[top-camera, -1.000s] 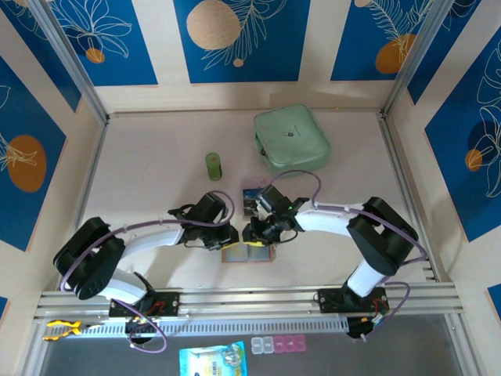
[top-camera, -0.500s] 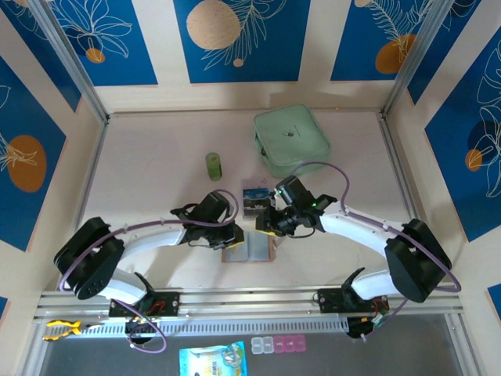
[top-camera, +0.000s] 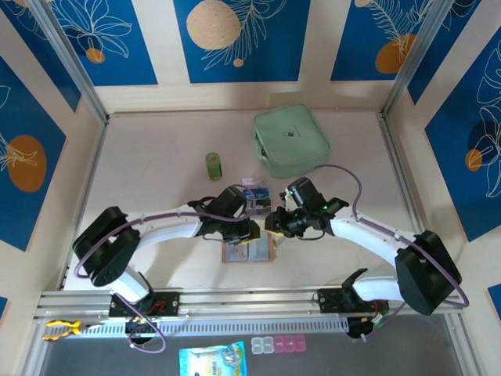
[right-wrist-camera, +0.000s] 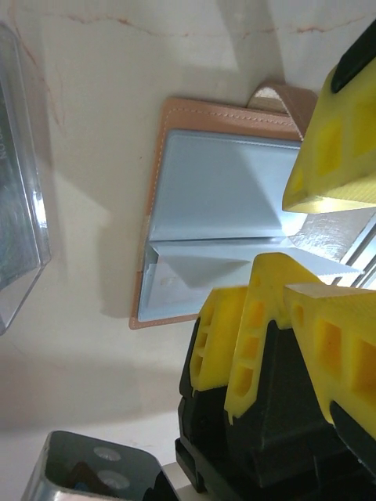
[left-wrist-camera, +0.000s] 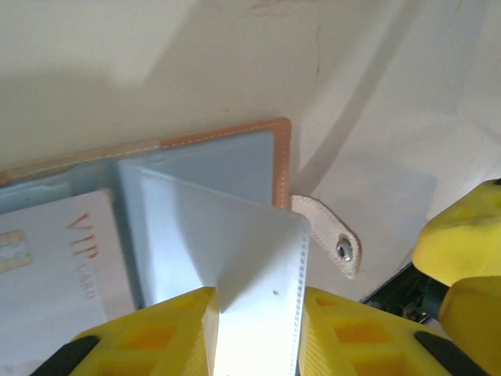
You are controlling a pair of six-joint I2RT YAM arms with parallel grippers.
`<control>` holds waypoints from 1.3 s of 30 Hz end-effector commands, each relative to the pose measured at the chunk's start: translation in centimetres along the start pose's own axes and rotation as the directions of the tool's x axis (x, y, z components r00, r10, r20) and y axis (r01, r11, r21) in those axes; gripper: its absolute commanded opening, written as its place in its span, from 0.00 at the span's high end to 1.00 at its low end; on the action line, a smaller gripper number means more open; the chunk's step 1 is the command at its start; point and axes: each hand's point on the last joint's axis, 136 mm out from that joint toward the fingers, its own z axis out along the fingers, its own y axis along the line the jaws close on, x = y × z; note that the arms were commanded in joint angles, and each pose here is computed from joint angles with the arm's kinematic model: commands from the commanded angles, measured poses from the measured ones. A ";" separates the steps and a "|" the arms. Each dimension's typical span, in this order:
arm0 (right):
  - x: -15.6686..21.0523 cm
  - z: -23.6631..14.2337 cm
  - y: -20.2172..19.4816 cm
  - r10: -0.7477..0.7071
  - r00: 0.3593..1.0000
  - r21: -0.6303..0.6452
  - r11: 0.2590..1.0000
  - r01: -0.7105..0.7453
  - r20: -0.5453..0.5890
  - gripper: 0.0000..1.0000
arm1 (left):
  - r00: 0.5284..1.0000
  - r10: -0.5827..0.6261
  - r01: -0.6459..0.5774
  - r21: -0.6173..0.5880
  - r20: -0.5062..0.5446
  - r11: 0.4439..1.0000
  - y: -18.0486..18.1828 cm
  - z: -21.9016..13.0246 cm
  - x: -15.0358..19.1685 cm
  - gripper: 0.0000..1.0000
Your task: Take the credit cards out of the card holder
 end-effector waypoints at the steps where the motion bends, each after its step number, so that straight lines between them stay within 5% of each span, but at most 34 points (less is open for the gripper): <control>1: 0.8 -0.5 -0.5 0.003 1.000 -0.010 1.000 -0.003 -0.021 0.68 | 0.999 0.030 -0.031 -0.011 -0.042 0.999 -0.6 0.6 0.6 0.67; 15: 0.9 -0.5 0.1 0.011 0.999 -0.042 0.999 -0.013 -0.033 0.69 | 0.999 0.044 -0.044 -0.059 0.007 0.997 0.5 -0.9 0.0 0.56; 30: 1.8 3.2 2.5 -0.028 0.992 -0.023 0.999 0.025 -0.119 0.71 | 0.997 -0.045 0.053 -0.145 0.057 0.988 7.9 -3.5 0.3 0.78; 39: 2.5 5.7 3.1 -0.026 0.985 -0.019 1.000 0.023 -0.169 0.73 | 0.997 -0.071 0.073 -0.128 0.020 0.989 9.3 -2.4 1.0 0.85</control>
